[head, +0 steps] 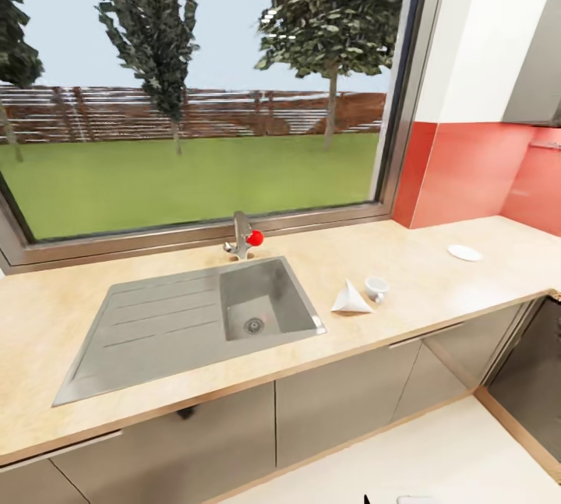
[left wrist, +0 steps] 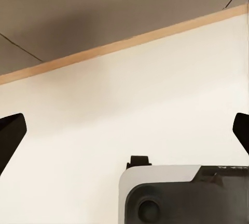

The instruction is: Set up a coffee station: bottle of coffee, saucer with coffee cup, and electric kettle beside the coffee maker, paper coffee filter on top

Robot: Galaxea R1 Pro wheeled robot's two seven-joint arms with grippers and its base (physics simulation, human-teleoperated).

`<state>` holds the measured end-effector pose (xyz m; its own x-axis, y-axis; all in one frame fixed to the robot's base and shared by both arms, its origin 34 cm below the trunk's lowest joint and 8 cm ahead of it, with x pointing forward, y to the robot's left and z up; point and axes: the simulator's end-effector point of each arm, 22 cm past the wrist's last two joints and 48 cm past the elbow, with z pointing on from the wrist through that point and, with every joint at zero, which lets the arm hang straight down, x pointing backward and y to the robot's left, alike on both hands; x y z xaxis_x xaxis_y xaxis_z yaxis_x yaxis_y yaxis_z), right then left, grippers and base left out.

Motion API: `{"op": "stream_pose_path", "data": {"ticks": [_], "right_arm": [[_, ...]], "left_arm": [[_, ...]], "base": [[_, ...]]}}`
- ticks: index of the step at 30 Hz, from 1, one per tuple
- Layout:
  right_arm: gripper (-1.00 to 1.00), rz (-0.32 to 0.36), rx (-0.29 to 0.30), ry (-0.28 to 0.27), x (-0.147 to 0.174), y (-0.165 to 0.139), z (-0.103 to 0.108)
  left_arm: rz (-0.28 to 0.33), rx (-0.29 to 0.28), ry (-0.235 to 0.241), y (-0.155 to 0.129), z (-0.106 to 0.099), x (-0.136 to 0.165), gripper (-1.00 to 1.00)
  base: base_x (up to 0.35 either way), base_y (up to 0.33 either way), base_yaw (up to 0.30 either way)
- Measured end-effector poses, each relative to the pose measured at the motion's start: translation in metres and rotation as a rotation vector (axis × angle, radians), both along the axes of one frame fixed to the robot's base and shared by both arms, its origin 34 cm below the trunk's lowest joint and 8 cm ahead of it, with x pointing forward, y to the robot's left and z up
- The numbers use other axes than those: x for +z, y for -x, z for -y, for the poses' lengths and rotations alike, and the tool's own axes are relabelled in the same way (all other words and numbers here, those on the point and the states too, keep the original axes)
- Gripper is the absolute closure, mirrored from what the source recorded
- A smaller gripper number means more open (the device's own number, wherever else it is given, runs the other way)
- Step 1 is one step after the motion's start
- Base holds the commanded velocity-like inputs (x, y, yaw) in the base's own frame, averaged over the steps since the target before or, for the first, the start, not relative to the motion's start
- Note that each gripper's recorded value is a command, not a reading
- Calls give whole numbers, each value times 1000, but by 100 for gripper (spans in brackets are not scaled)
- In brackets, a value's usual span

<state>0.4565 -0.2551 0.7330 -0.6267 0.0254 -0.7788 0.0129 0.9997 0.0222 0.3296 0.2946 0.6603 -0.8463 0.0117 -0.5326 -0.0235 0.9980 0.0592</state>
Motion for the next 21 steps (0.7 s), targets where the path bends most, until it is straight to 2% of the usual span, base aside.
{"op": "stream_pose_path", "data": {"ticks": [5, 8, 10, 18, 20, 21], "right_arm": [[-100, 3, -4, -1, 1, -1, 0], [-100, 4, -9, -2, 2, -1, 1], [-100, 5, -12, -1, 2, -1, 2], [-100, 9, -14, 3, 3, -2, 6], [-100, 9, -14, 4, 3, -2, 6], [-100, 8, -14, 5, 3, -2, 7]], "left_arm": [[18, -7, 8, -7, 6, 3, -100], [49, -10, 12, -21, 11, 9, -100], [75, -12, 25, -32, 22, 15, -100], [89, -13, 49, -38, 40, 18, -100], [91, -22, 65, -40, 51, 18, -100], [100, -44, 82, -47, 64, 21, -100]], "base": [[0, 0, -254], [0, 0, -268], [0, 0, -193], [0, 0, -26], [0, 0, -1], [0, 0, -12]]}}
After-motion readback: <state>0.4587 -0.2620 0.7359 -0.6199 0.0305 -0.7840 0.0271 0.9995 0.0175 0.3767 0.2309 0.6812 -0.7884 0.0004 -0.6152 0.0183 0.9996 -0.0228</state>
